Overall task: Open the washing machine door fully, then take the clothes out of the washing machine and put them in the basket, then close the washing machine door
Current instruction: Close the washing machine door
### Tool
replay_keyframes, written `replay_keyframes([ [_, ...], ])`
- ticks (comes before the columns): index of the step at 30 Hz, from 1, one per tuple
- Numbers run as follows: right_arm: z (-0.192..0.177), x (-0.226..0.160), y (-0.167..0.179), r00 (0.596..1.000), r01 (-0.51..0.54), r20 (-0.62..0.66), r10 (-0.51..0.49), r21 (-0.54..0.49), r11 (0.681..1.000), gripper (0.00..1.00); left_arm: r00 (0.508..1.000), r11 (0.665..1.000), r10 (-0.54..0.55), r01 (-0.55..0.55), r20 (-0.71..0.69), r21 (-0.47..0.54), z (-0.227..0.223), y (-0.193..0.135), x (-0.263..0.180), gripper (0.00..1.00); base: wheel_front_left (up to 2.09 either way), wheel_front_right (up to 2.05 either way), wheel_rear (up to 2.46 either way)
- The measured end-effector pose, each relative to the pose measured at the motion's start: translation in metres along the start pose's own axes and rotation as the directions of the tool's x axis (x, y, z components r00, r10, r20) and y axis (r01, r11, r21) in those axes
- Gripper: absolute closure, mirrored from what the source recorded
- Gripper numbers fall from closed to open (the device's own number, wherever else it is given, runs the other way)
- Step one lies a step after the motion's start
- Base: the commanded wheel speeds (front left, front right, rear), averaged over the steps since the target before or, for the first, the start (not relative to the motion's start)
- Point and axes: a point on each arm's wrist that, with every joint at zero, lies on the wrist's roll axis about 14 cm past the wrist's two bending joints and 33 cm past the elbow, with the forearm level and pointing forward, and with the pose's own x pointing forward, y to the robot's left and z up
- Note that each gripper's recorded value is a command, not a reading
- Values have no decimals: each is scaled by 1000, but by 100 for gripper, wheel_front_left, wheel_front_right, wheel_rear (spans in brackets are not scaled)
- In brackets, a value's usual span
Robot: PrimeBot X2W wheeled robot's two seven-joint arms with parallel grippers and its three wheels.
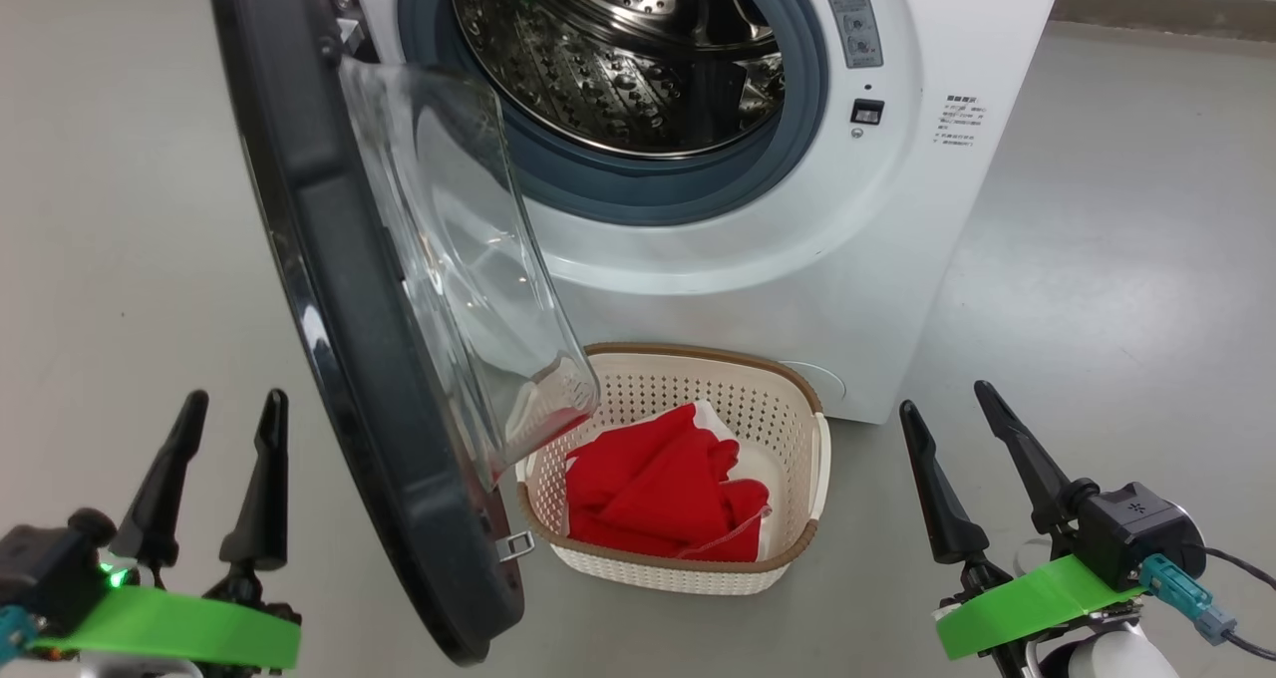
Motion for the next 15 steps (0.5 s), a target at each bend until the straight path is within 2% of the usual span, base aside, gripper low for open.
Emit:
replay_keyframes([
  [12, -5, 1, -3, 1000, 7, -11, -7, 11, 1000, 0, 999, 998, 17, -15, -30, 55, -20, 1, -11, 0, 0, 0, 0],
  [15, -6, 1, -3, 1000, 7, -15, -7, 13, 1000, 0, 999, 999, 24, -22, -34, 38, -25, -3, -12, 0, 0, 0, 0],
])
